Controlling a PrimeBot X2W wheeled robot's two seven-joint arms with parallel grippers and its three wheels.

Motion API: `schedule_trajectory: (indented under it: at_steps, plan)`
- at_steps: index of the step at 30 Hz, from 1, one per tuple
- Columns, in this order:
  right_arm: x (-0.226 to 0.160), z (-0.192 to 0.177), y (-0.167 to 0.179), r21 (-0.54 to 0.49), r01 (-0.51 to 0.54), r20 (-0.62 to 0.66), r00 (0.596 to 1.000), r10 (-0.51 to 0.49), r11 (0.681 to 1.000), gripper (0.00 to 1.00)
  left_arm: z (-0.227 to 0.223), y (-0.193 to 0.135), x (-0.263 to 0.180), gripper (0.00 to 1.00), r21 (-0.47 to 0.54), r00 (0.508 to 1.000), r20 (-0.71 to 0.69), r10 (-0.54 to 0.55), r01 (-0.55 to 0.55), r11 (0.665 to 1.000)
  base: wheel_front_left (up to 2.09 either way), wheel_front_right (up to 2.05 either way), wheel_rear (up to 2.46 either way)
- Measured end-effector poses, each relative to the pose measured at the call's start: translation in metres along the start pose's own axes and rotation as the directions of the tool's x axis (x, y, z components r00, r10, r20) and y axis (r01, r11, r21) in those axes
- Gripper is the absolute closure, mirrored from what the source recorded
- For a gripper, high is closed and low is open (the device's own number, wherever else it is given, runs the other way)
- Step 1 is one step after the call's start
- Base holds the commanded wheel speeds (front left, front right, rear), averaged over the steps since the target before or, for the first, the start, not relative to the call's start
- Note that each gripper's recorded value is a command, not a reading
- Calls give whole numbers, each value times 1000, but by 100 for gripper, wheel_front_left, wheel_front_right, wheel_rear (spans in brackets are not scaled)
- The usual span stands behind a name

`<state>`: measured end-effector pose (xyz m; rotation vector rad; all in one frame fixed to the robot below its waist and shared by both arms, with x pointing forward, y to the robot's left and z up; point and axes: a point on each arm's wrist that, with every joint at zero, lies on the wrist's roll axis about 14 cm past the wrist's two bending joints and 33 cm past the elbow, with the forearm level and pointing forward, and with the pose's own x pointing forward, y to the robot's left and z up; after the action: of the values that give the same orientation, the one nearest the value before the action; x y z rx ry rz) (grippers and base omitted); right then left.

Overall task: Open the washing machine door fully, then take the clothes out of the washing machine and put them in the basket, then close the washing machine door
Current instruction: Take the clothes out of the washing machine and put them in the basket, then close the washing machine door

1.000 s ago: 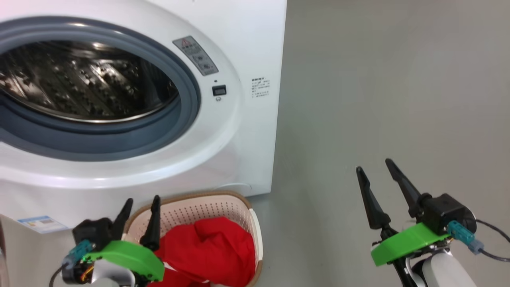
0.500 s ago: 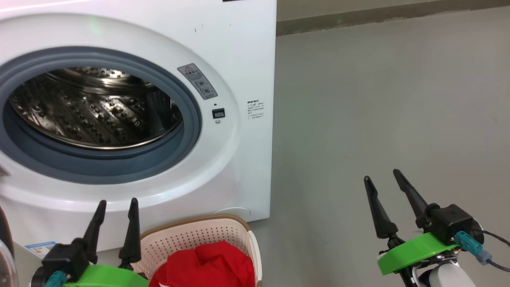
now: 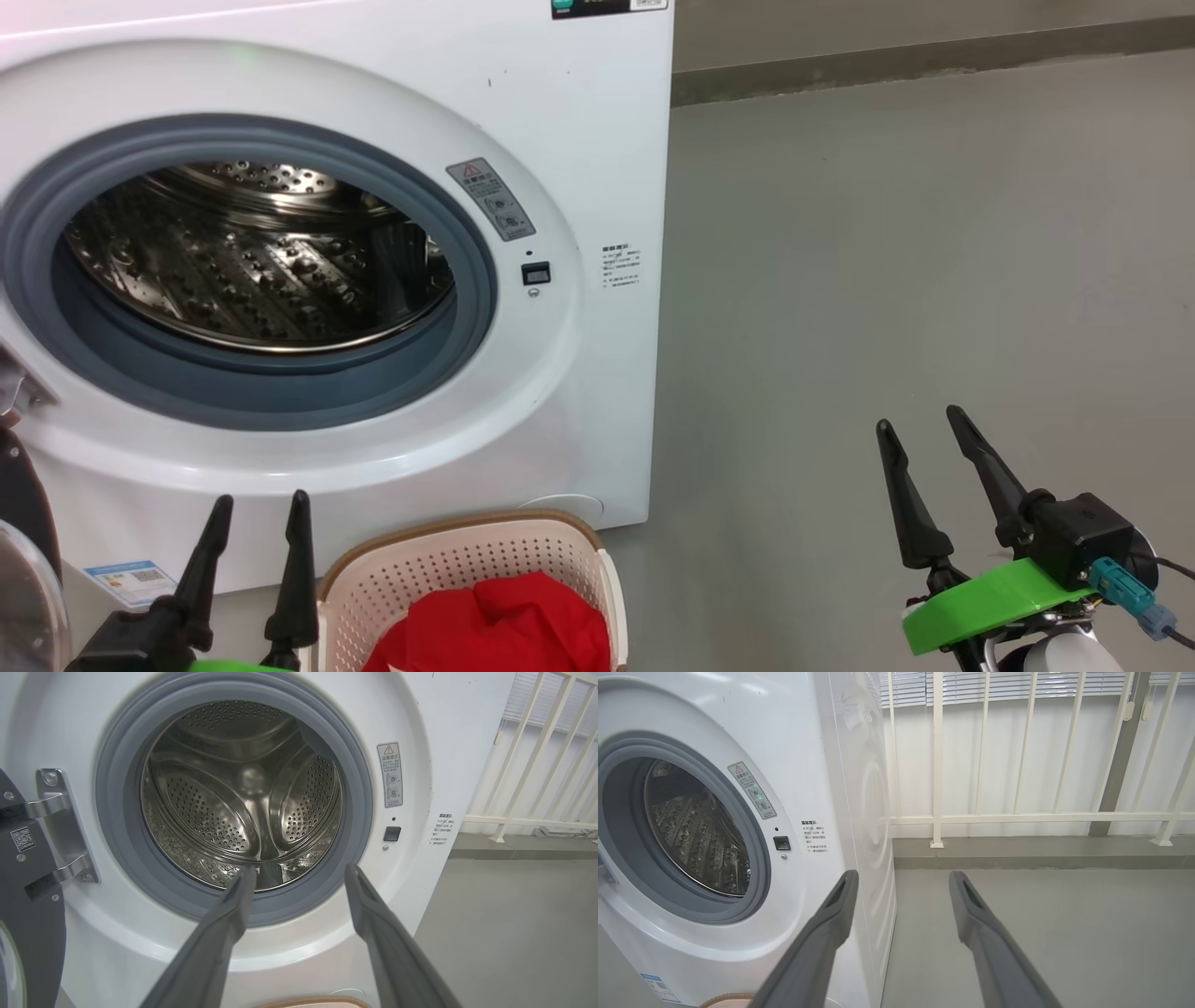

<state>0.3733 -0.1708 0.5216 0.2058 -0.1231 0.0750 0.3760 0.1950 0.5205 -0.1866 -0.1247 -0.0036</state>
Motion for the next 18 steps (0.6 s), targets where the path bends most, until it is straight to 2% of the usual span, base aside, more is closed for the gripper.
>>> schedule_trajectory:
  at_steps: [18]
  plan:
    - [0, 0, 3, 1, -7, 0, 1000, 7, 1000, 0, 0, 9, -3, 0, 20, 1000, -2, 25, -25, 999, -1, 1, 0]
